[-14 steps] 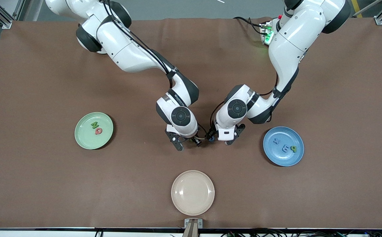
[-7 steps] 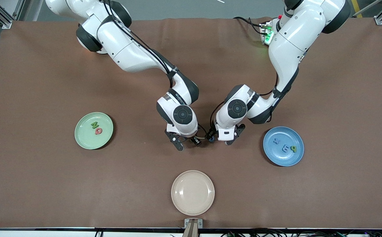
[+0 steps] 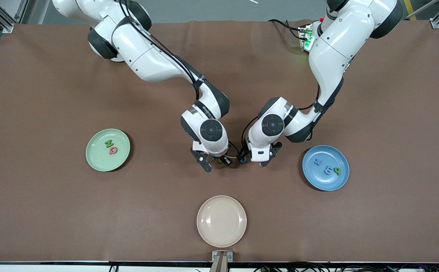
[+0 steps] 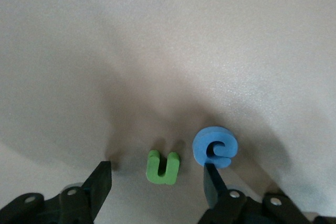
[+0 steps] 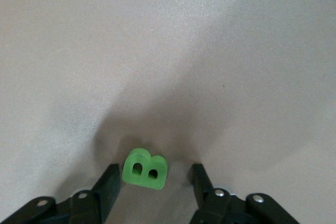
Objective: Sort upper and lower case letters into plates
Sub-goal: 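Grasp the green u with the left gripper while the right gripper holds B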
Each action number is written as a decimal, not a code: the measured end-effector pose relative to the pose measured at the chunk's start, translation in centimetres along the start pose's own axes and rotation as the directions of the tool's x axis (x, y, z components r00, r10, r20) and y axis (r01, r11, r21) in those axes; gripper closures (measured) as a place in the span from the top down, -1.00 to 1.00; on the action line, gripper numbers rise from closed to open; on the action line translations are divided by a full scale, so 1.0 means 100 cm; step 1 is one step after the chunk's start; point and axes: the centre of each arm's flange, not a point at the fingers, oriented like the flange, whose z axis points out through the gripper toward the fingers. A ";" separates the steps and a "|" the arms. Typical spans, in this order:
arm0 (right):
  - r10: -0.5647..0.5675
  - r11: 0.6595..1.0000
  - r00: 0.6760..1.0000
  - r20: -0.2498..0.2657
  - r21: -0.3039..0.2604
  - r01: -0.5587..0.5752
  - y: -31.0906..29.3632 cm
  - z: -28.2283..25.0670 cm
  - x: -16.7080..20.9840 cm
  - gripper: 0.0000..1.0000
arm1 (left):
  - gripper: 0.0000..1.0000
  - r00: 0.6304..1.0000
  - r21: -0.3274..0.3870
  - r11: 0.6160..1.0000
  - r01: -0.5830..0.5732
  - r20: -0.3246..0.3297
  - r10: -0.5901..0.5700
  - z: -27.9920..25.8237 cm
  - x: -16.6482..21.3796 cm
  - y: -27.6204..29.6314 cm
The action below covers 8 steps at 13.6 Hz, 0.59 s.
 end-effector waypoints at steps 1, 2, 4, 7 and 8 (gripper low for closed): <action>-0.001 1.000 1.000 0.000 0.000 0.001 0.000 0.000 -0.001 0.16 | 0.59 1.000 0.002 1.000 0.002 0.000 -0.002 0.000 0.000 0.000; -0.003 1.000 1.000 0.001 0.001 0.003 0.000 -0.001 -0.003 -0.01 | 0.59 1.000 0.003 1.000 0.002 0.000 -0.002 0.000 0.000 0.000; -0.012 1.000 1.000 0.000 -0.005 0.012 0.000 -0.006 -0.004 -0.30 | 0.58 1.000 0.006 1.000 0.002 0.000 -0.002 -0.001 -0.001 -0.001; -0.108 0.991 0.994 -0.007 -0.083 0.108 0.006 -0.016 0.020 -0.30 | 0.57 1.000 0.011 1.000 0.000 0.002 0.000 0.000 -0.003 -0.002; -0.144 0.984 0.990 -0.004 -0.112 0.142 0.008 -0.034 0.039 -0.30 | 0.57 1.000 0.015 1.000 -0.002 0.003 0.001 0.001 -0.004 -0.003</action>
